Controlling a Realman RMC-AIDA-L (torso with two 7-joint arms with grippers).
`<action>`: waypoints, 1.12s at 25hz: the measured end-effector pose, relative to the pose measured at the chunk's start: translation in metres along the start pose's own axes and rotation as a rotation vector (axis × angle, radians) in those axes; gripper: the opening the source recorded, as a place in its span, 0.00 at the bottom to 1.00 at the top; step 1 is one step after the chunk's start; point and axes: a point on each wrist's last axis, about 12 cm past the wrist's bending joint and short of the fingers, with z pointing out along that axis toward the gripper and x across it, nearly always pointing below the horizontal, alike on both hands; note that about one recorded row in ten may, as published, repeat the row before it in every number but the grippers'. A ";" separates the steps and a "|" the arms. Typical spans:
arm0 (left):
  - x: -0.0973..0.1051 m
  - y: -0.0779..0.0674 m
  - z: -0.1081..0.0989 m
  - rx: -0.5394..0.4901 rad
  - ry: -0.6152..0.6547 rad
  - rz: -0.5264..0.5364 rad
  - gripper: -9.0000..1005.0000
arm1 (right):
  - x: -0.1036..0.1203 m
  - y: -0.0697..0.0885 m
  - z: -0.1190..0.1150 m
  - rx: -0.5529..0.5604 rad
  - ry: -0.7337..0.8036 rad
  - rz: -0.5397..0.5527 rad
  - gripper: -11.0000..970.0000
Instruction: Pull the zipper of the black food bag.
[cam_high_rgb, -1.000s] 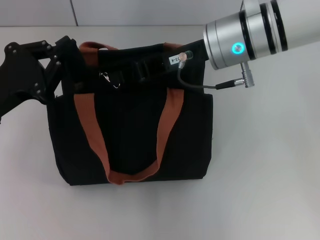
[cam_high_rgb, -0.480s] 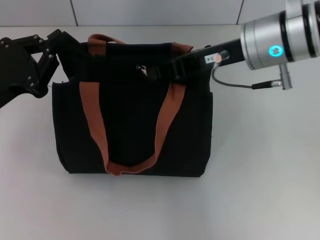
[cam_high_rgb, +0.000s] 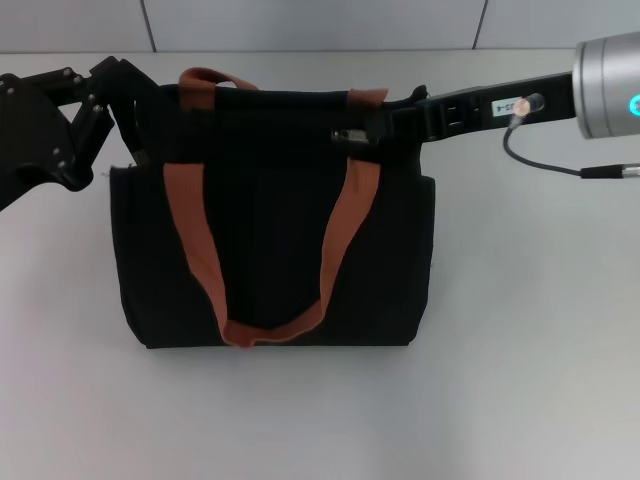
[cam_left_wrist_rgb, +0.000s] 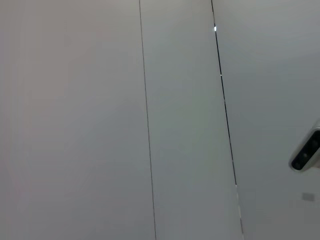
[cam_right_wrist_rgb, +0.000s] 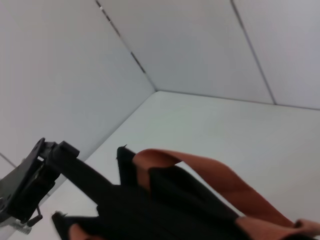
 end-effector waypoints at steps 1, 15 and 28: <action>0.000 0.000 0.000 -0.001 0.000 0.000 0.04 | 0.001 -0.002 -0.003 0.003 -0.006 0.008 0.01; 0.004 -0.003 0.005 -0.010 0.000 -0.009 0.04 | 0.020 -0.013 -0.021 -0.290 -0.283 0.003 0.12; 0.008 0.002 -0.001 -0.058 0.032 -0.047 0.04 | 0.098 -0.018 -0.036 -0.545 -0.464 -0.368 0.45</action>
